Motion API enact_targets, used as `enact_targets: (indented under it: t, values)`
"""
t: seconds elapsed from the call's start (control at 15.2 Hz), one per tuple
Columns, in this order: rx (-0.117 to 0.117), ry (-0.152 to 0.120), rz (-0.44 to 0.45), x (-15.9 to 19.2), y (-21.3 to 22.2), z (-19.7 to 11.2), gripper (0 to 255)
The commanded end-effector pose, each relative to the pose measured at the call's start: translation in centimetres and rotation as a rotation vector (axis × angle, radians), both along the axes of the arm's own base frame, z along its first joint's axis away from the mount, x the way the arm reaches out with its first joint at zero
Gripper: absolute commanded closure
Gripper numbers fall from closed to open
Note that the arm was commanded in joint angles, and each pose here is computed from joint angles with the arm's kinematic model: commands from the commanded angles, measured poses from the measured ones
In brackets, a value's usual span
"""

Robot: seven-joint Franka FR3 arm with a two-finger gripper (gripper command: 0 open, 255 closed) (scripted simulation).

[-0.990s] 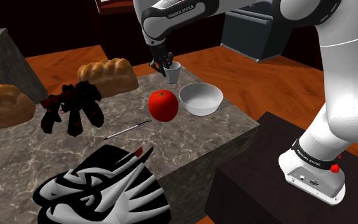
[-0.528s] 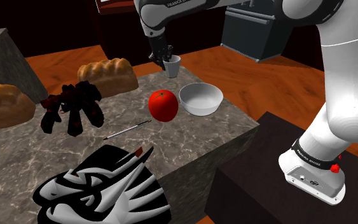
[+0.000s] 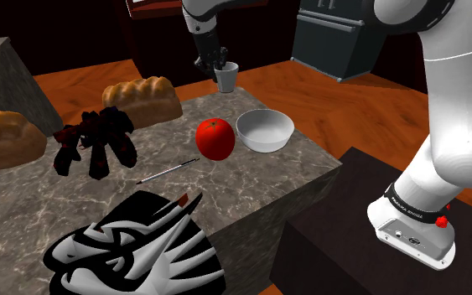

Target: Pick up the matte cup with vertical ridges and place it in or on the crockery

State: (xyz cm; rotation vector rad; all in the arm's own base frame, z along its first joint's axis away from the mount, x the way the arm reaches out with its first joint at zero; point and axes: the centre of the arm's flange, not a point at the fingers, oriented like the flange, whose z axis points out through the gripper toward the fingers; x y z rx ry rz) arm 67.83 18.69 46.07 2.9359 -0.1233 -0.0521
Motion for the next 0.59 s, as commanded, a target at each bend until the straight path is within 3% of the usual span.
enact_targets:
  t: [0.0,0.53]
  values:
    - [0.0,0.0,0.0,0.0,0.0,1.2,255]
    - [0.0,0.0,0.0,0.0,0.0,5.4,255]
